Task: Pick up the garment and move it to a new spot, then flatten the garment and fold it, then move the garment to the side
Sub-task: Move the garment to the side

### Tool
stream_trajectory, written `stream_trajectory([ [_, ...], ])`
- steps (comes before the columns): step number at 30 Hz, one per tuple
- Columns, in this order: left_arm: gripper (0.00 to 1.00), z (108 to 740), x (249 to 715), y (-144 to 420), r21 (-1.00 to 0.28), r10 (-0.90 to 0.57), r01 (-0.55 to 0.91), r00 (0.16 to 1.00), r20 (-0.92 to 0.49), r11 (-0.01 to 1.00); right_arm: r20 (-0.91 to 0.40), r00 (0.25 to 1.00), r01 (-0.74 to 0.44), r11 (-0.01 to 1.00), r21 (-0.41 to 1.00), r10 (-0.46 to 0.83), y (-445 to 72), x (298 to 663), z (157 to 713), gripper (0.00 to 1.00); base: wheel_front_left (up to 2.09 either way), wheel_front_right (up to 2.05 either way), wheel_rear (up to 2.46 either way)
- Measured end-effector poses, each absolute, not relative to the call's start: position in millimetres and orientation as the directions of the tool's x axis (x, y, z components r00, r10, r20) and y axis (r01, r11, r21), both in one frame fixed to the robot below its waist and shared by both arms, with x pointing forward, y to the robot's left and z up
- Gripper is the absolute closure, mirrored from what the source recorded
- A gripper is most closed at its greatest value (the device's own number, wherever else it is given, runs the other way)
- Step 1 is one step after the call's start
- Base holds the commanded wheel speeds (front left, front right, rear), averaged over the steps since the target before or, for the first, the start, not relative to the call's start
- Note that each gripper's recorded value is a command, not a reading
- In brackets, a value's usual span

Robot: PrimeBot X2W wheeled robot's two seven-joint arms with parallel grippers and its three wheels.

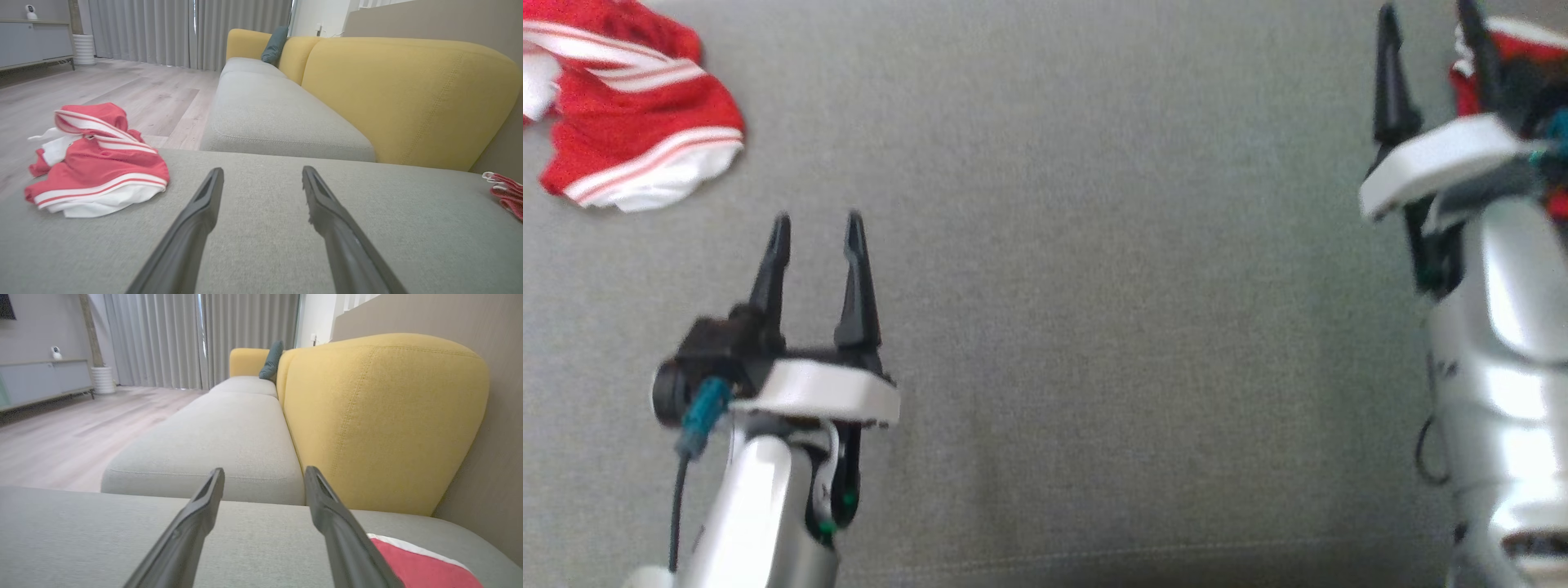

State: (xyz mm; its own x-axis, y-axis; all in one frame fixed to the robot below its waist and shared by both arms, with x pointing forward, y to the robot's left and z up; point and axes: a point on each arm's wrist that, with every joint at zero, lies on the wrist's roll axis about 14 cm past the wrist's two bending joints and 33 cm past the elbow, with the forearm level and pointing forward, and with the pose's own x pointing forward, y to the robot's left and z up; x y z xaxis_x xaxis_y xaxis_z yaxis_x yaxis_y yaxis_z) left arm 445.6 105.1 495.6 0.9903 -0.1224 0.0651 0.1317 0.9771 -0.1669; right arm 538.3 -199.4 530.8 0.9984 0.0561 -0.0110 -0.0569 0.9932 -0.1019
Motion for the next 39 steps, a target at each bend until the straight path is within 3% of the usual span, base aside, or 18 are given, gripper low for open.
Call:
stream_trajectory([
  [21, 0.00, 490, 370, 122, -0.180, -0.071, 0.072, 0.997, 0.012, 0.981, 0.009, 0.992, -0.124, 0.982, 0.141, 0.124, -157, 402, 506, 0.00, 0.00, 0.00, 0.00],
  [39, 0.00, 493, 357, 110, -0.186, -0.098, 0.100, 0.995, 0.020, 0.977, 0.007, 0.990, -0.137, 0.979, 0.151, 0.138, -151, 371, 497, 0.00, 0.00, 0.00, 0.00],
])
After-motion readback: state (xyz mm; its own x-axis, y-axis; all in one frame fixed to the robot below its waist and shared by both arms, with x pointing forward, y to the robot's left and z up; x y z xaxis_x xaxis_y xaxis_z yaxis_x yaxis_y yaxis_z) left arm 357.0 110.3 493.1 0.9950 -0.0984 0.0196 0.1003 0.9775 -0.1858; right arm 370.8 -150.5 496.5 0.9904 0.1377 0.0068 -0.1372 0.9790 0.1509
